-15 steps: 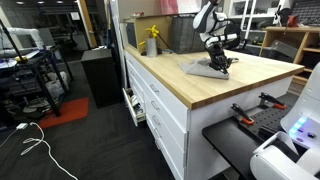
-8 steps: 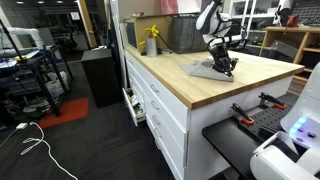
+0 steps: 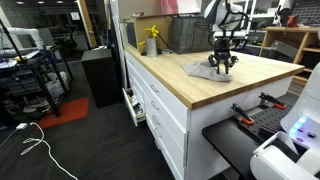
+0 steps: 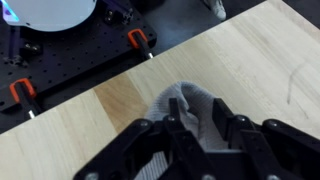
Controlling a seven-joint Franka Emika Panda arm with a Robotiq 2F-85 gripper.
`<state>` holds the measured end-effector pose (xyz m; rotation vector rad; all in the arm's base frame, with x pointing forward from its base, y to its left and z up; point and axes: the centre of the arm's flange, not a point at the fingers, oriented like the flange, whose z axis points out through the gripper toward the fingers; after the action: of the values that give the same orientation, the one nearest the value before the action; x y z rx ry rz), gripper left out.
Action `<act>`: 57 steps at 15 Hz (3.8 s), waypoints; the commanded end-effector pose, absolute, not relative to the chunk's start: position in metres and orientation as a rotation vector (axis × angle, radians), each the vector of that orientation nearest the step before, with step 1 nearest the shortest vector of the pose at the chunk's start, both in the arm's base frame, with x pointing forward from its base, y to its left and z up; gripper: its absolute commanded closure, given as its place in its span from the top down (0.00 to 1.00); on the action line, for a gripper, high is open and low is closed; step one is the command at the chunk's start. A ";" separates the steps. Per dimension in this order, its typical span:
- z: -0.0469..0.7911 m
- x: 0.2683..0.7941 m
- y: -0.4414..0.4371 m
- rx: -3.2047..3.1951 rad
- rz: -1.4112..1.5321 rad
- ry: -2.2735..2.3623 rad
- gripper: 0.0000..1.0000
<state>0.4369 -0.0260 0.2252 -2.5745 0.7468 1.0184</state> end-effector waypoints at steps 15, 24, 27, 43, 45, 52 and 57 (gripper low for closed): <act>0.373 0.588 -0.009 -2.884 0.248 0.993 1.00; 0.341 0.662 0.024 -3.082 0.234 0.751 1.00; 0.325 0.677 0.041 -3.086 0.276 0.687 1.00; 0.226 0.716 0.052 -2.954 0.487 0.868 0.66; 0.228 0.712 0.045 -2.940 0.490 0.922 0.50; 0.256 0.701 0.049 -2.907 0.446 1.026 0.00; 0.292 0.723 0.060 -2.937 0.346 1.010 0.01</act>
<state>0.7124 0.0540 0.2609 -2.9317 0.9721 0.3958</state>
